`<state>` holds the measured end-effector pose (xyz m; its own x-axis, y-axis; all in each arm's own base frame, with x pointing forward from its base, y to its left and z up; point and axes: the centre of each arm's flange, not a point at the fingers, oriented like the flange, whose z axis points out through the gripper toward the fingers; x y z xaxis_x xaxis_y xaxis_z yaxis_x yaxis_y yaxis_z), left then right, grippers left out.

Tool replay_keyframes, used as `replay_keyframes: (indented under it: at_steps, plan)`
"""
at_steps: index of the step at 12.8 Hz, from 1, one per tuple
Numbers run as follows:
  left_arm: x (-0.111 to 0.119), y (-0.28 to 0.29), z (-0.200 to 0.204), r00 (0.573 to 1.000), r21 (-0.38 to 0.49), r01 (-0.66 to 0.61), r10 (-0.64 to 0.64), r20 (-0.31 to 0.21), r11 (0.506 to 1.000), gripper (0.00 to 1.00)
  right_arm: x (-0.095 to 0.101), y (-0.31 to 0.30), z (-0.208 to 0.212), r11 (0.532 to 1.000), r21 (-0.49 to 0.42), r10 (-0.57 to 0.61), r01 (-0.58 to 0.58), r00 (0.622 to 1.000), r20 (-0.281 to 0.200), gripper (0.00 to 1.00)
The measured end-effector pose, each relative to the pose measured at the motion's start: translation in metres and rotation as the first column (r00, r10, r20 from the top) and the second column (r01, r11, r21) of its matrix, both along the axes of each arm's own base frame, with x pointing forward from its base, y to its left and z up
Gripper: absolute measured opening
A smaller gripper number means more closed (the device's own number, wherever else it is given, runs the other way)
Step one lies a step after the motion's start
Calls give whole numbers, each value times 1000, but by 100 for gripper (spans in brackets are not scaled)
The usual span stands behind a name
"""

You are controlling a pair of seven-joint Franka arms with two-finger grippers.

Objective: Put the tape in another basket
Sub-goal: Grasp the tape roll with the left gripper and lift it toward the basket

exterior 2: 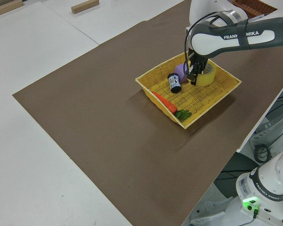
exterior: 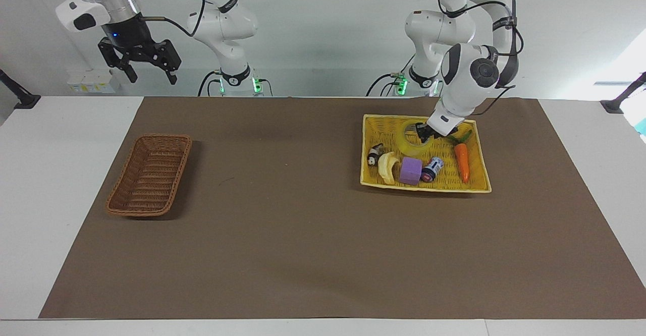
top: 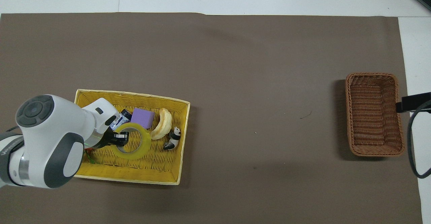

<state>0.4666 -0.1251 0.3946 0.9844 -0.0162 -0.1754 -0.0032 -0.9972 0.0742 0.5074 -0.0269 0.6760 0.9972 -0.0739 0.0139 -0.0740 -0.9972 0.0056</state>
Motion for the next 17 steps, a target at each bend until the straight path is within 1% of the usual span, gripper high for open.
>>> replay_keyframes:
  at_steps: [3,5,7,9,11,13,15,17]
  plan:
    - [14,-9,46,1000,-15,16,-15,11,1000,22,0,0,0,1000,0,0,0,1000,0,100]
    - [20,-22,74,1000,-74,12,-12,0,997,22,0,0,0,1000,0,0,0,1000,0,100]
    - [22,-45,87,999,-117,33,-35,-20,993,22,0,0,0,1000,0,0,0,1000,0,100]
    - [17,-77,88,996,-135,81,-86,-28,987,22,0,0,0,1000,0,0,0,1000,0,100]
    - [7,-107,87,991,-158,118,-126,-38,980,22,0,0,0,1000,0,0,0,1000,0,100]
    - [-3,-130,89,989,-205,128,-139,-41,970,22,0,0,0,1000,0,0,0,1000,0,100]
    - [-11,-158,95,990,-257,135,-142,-8,957,22,0,0,0,1000,0,0,0,1000,0,100]
    - [-23,-191,101,987,-287,163,-156,46,944,22,0,0,0,1000,0,0,0,1000,0,100]
